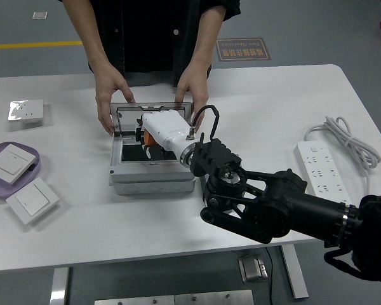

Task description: Pick up the cylinder from the cube,place it in the box,flap close box

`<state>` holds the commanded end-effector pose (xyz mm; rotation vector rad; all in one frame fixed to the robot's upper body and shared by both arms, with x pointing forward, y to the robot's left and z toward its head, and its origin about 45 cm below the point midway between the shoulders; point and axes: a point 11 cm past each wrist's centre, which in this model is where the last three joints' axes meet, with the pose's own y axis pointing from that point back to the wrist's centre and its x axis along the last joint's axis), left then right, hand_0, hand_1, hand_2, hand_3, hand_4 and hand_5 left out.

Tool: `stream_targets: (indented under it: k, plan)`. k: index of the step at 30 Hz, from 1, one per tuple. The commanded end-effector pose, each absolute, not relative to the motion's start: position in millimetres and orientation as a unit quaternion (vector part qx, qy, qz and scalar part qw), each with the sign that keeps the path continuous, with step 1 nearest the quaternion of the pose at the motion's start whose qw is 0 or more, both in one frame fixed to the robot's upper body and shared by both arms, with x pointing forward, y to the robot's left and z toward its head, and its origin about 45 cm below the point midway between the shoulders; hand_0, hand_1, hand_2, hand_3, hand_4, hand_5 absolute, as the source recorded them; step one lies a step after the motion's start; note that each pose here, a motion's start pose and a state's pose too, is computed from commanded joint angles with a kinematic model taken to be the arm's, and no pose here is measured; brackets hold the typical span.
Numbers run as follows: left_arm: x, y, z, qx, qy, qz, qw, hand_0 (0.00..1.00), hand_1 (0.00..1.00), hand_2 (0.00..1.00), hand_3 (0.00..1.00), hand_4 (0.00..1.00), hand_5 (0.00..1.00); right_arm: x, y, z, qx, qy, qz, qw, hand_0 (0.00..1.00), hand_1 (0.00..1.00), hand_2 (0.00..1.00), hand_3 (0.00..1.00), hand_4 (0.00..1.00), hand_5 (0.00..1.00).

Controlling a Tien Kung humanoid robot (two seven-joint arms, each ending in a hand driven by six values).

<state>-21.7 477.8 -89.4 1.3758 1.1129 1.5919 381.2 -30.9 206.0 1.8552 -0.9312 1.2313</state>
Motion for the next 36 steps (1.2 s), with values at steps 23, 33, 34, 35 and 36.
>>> stream_targets:
  k: [23, 33, 34, 35, 36]
  plan:
    - [-19.6, 473.0, -91.6, 0.531, 0.436, 0.623, 0.375, 0.613, 0.630, 0.615, 0.650, 0.729, 0.255, 377.2, -46.1, 196.4, 0.782, -0.399, 0.357, 0.320, 0.811, 0.735, 0.725, 0.782, 0.726, 0.286]
    - [-18.5, 471.4, -92.3, 0.529, 0.437, 0.623, 0.376, 0.613, 0.629, 0.615, 0.651, 0.730, 0.252, 382.1, -68.2, 260.3, 0.824, -0.452, 0.278, 0.198, 0.801, 0.718, 0.713, 0.781, 0.763, 0.278]
    - [-17.8, 471.8, -92.1, 0.529, 0.436, 0.624, 0.376, 0.613, 0.629, 0.616, 0.651, 0.733, 0.262, 383.5, -68.8, 268.4, 0.827, -0.454, 0.273, 0.188, 0.762, 0.682, 0.679, 0.725, 0.738, 0.281]
    - [-17.0, 472.2, -92.0, 0.529, 0.435, 0.624, 0.376, 0.613, 0.629, 0.616, 0.651, 0.733, 0.262, 385.6, -69.8, 273.1, 0.828, -0.456, 0.270, 0.183, 0.762, 0.682, 0.679, 0.725, 0.738, 0.281]
    - [-15.5, 472.9, -91.6, 0.528, 0.434, 0.625, 0.377, 0.613, 0.629, 0.616, 0.651, 0.733, 0.262, 389.9, -72.0, 276.8, 0.828, -0.458, 0.267, 0.183, 0.762, 0.682, 0.679, 0.725, 0.738, 0.281]
